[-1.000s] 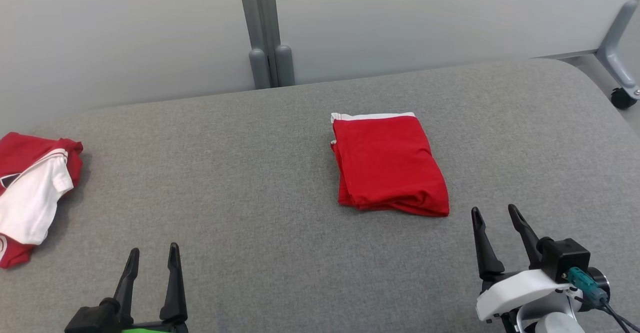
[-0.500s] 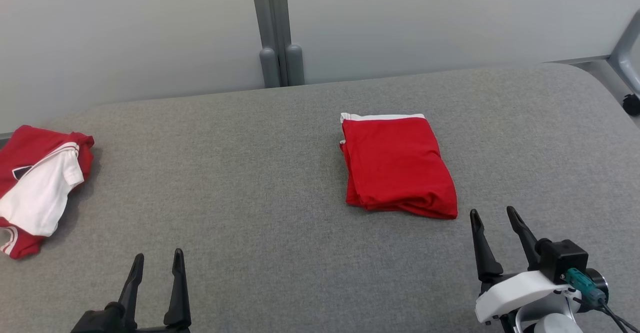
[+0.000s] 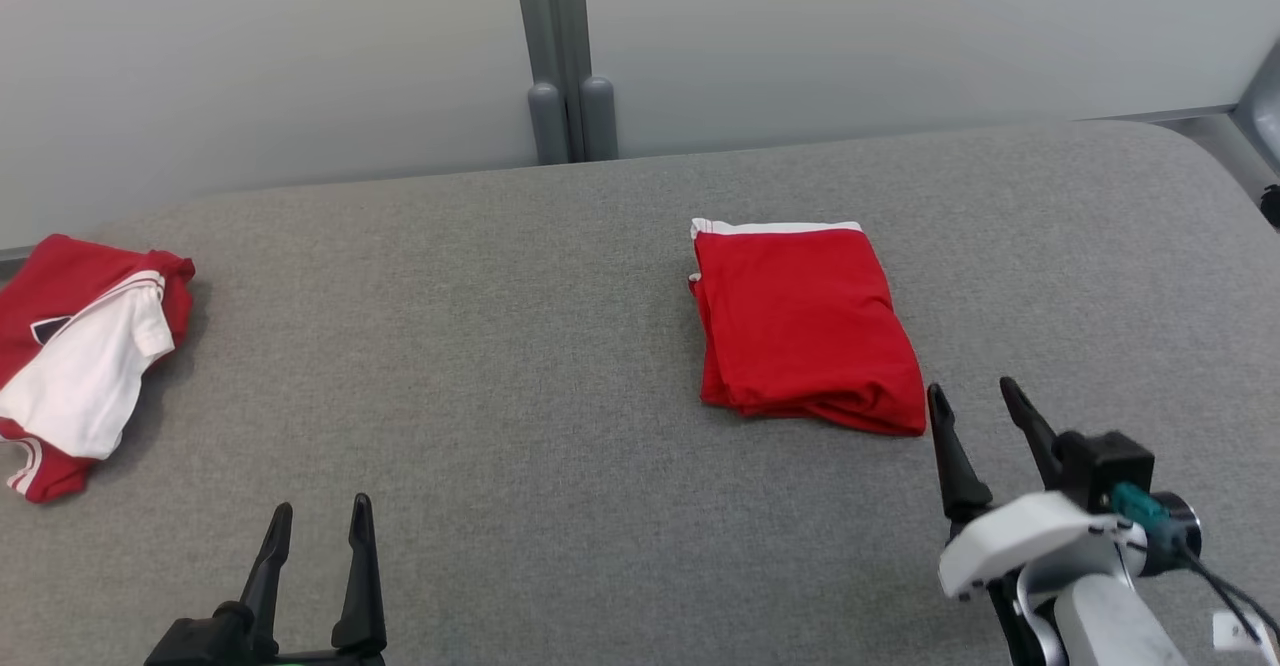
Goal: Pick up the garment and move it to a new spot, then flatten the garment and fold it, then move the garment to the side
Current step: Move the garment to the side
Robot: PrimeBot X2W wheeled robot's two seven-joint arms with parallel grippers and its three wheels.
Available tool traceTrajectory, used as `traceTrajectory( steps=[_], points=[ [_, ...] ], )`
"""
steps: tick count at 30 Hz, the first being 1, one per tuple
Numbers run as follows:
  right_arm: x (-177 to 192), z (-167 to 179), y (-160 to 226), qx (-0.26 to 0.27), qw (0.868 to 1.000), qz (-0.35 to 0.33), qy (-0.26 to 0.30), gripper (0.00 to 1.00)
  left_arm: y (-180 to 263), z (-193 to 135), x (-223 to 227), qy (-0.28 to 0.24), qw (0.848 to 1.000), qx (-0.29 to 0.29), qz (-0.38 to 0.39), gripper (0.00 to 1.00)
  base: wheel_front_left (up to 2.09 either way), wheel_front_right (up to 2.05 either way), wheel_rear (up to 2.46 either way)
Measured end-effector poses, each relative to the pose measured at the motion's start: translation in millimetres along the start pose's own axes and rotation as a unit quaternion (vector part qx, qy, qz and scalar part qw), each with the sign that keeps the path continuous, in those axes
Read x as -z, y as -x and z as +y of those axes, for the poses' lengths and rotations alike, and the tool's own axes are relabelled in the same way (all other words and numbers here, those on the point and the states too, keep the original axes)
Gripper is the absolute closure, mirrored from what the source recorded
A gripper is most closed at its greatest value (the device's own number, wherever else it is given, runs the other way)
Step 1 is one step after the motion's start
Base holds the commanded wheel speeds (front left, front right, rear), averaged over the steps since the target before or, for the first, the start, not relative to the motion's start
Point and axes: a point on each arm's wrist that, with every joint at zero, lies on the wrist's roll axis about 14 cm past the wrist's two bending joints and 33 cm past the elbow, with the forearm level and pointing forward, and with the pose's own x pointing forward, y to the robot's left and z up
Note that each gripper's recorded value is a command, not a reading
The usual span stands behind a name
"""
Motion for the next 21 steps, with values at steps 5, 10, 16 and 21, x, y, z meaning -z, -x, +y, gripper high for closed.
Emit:
traceTrajectory(
  steps=[5, 10, 16, 21],
  points=[
    [1.3, 2.7, -47.3, -0.006, 0.998, 0.066, -0.017, 0.00, 1.5, 2.4, 4.2, 0.001, 1.000, -0.005, 0.007, 0.00, 0.00, 0.00, 0.00],
    [8.9, -15.0, -89.2, 0.011, 0.990, 0.144, -0.009, 0.00, -2.6, 5.2, 1.4, 0.002, 1.000, -0.011, 0.002, 0.00, 0.00, 0.00, 0.00],
    [44.0, -26.1, -115.3, 0.024, 0.972, 0.236, 0.003, 0.00, -5.5, 16.7, -2.0, 0.000, 1.000, -0.031, -0.002, 0.00, 0.00, 0.00, 0.00],
    [86.2, -15.2, -121.5, 0.010, 0.953, 0.304, 0.006, 0.00, -7.6, 27.4, 0.0, 0.000, 0.999, -0.049, 0.002, 0.00, 0.00, 0.00, 0.00]
  ],
)
